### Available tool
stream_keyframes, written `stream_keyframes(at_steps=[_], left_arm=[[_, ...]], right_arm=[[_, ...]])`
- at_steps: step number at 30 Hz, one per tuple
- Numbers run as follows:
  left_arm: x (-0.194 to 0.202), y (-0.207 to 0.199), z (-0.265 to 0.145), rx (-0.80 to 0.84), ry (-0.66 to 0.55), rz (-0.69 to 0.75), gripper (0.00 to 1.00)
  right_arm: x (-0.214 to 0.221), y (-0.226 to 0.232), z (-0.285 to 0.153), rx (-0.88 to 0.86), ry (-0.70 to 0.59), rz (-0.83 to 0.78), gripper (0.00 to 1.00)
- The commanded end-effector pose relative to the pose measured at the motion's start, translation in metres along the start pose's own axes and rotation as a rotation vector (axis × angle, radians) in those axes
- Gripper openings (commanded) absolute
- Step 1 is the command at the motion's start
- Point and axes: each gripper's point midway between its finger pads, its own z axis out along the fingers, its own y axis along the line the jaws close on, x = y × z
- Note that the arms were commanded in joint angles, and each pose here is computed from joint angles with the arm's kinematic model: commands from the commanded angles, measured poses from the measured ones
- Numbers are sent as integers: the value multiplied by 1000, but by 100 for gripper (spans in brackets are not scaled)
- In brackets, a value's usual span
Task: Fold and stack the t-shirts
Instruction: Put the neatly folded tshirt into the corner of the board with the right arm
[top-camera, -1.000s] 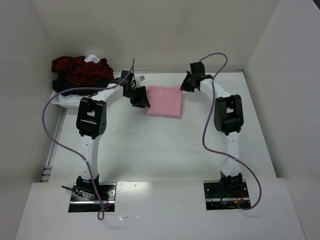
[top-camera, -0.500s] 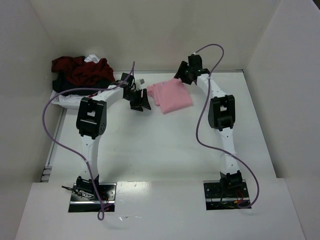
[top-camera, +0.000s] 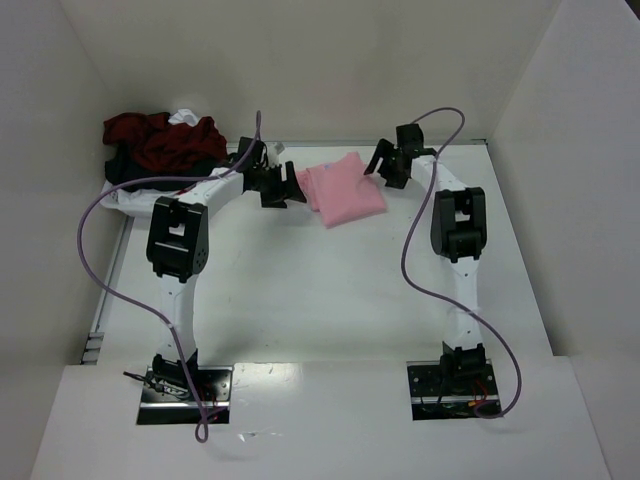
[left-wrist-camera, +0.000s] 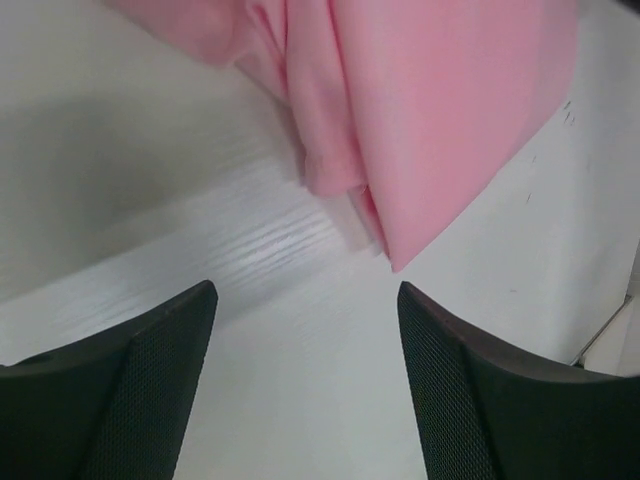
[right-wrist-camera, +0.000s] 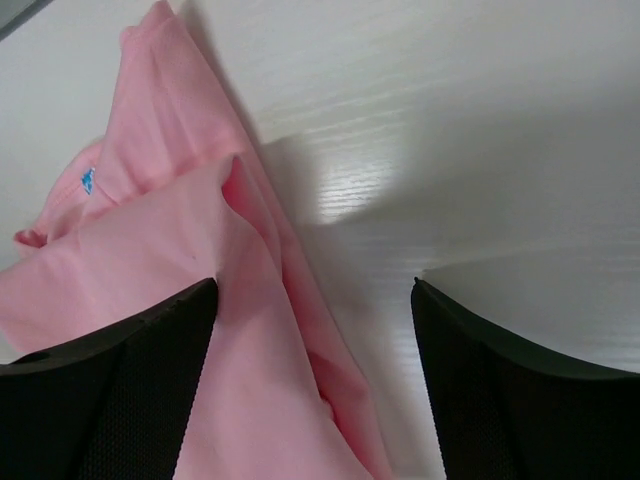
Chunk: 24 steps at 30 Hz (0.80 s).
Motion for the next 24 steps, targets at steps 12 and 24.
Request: stream_keyframes(at_steps=[12, 24], left_arm=[[-22, -27, 5, 139, -122, -129, 81], [-4, -21, 0, 113, -83, -110, 81]], right_arm=[[81, 27, -30, -112, 135, -1, 67], [102, 32, -66, -87, 93, 39, 89]])
